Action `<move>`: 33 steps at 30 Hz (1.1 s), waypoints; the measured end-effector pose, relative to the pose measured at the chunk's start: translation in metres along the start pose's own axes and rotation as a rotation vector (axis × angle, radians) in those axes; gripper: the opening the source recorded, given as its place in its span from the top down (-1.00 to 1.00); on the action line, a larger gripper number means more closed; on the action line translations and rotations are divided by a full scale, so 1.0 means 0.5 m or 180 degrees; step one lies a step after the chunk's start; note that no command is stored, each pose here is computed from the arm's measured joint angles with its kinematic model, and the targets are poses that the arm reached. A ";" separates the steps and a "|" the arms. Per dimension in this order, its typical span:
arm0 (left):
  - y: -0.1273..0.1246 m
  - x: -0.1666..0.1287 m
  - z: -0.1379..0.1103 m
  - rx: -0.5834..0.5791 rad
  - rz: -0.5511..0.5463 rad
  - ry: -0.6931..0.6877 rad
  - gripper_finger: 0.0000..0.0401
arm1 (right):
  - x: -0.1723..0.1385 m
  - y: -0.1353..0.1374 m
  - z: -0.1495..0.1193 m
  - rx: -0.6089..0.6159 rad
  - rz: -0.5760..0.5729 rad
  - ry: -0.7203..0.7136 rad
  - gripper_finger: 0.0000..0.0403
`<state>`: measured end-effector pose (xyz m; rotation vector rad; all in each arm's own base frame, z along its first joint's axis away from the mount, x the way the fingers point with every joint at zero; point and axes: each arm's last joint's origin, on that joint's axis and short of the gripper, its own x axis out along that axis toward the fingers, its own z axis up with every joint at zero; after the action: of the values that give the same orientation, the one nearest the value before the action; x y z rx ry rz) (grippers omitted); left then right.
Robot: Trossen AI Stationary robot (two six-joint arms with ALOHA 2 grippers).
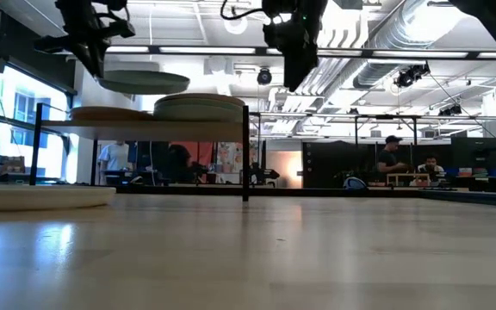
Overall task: Place and stack plates onto a shelf
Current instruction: Stack the blue plate on top of the gray plate on the shelf
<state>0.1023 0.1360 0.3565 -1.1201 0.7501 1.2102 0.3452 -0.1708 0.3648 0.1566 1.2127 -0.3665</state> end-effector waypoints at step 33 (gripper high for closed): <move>0.099 -0.022 0.026 -0.1135 0.0586 -0.0203 1.00 | 0.002 -0.091 -0.017 -0.0049 0.0108 -0.0002 0.06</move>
<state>0.0503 0.1435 0.3579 -1.3158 0.6121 1.5719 0.3218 -0.2109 0.3645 0.1635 1.2105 -0.3276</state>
